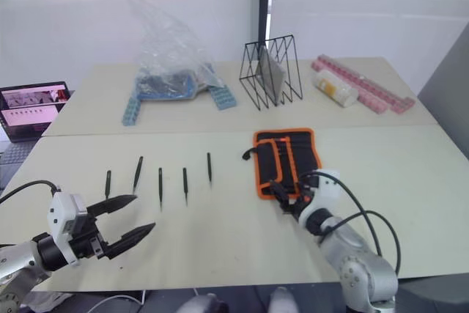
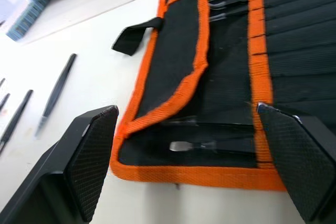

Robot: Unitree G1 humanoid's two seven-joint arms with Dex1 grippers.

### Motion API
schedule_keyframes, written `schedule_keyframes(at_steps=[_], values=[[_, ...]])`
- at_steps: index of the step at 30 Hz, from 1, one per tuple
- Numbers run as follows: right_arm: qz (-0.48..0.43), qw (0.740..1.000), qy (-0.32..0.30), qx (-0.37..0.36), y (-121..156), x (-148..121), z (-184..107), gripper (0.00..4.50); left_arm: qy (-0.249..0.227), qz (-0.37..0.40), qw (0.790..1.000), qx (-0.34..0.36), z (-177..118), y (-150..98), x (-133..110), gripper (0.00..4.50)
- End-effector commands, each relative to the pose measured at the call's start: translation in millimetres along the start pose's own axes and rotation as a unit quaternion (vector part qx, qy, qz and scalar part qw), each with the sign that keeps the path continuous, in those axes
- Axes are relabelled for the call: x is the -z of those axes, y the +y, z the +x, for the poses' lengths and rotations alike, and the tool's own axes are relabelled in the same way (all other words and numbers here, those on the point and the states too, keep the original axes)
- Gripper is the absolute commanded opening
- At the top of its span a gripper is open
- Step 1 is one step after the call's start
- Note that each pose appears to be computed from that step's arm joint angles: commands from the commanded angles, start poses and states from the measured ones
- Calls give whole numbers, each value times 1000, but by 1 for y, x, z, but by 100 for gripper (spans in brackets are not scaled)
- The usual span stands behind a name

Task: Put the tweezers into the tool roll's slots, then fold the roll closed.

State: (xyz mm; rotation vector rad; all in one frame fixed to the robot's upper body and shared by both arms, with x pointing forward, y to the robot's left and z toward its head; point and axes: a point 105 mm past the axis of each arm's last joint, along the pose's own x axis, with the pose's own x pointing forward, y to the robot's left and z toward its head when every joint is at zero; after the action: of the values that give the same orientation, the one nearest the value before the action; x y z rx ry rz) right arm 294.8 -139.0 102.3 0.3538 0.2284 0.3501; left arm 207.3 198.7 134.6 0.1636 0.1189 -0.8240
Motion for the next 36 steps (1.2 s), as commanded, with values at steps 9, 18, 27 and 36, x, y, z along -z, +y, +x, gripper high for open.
schedule_keyframes(at_steps=[9, 18, 27, 36], values=[[14, 999, -19, -36, 24, 2, 17, 447, -2, 14, 1000, 2, 2, -4, -1, 450], [9, 999, -27, -37, 24, 1, 21, 233, 1, 11, 1000, -1, 0, -5, 2, 450], [-4, 999, -34, -31, 23, 1, 25, 1, 5, 6, 1000, 5, -1, -6, 5, 450], [-27, 997, -41, -53, 28, -7, 24, 1, 1, 5, 1000, 10, 3, -5, 3, 450]])
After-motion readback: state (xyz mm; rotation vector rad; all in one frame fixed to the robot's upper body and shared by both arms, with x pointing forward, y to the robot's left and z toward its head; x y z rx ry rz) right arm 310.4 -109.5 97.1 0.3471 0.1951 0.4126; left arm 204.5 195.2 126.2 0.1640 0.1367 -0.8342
